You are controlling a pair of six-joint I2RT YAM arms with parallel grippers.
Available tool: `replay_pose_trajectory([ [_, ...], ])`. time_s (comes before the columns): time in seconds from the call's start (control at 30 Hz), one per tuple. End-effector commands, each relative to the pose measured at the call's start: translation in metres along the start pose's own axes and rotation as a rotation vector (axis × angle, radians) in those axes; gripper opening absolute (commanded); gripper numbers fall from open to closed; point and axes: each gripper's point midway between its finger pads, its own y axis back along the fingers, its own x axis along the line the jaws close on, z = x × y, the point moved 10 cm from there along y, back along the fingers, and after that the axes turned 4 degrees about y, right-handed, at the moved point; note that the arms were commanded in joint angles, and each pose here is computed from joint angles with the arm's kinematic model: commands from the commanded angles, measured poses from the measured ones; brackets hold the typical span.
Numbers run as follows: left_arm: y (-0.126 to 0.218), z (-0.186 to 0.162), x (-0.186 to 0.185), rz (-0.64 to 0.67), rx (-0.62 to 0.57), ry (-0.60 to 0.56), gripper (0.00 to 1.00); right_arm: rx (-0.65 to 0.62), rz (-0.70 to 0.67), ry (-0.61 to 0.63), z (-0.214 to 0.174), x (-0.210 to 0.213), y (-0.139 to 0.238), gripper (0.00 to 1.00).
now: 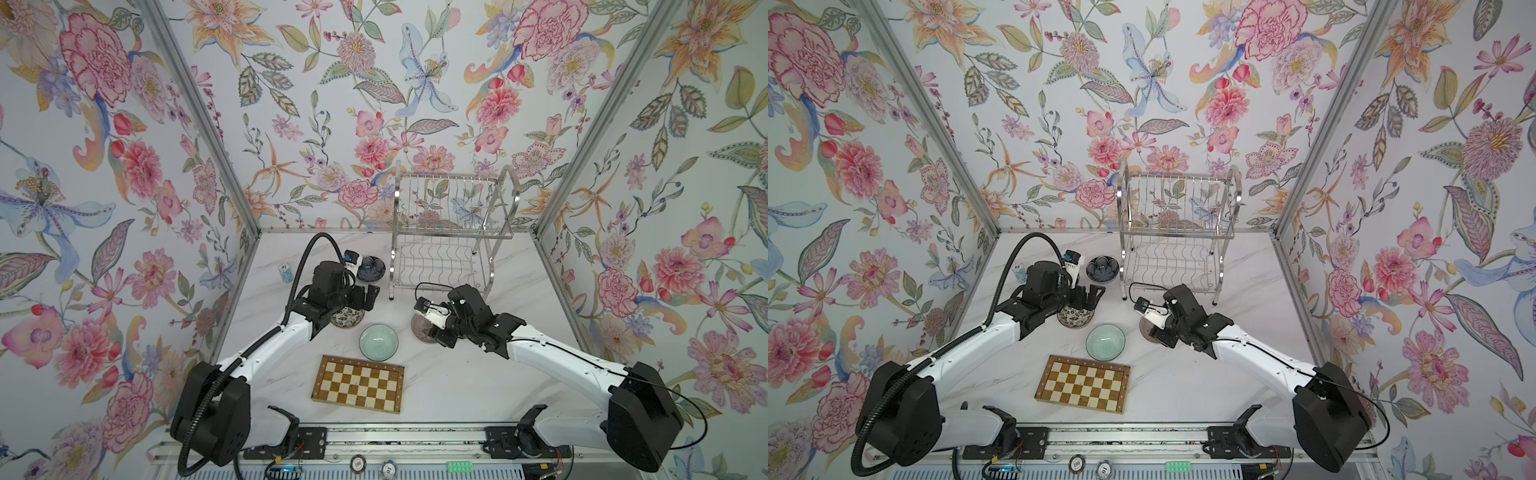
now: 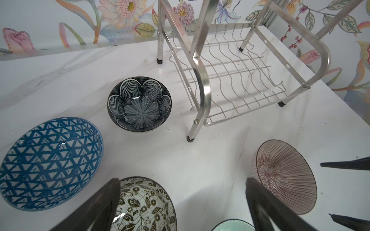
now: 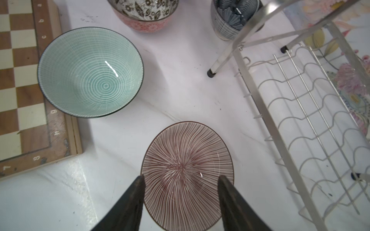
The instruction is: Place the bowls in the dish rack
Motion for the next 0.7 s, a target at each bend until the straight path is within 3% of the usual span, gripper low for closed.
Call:
replay_pose_trajectory([
  [0.0, -0.004, -0.003, -0.001, 0.102, -0.062, 0.094, 0.96, -0.179, -0.118, -0.164, 0.004, -0.010, 0.013, 0.60],
  [0.1, -0.016, -0.008, -0.018, 0.097, -0.105, 0.134, 0.95, -0.264, -0.206, -0.266, -0.008, -0.013, 0.023, 0.61],
  [0.33, -0.053, 0.002, -0.046, -0.042, -0.185, 0.093, 0.95, -0.412, -0.352, -0.453, -0.027, -0.024, 0.049, 0.61],
  [0.67, -0.097, 0.016, -0.045, 0.077, -0.155, 0.017, 0.82, -0.502, -0.331, -0.515, -0.026, -0.021, 0.059, 0.61],
])
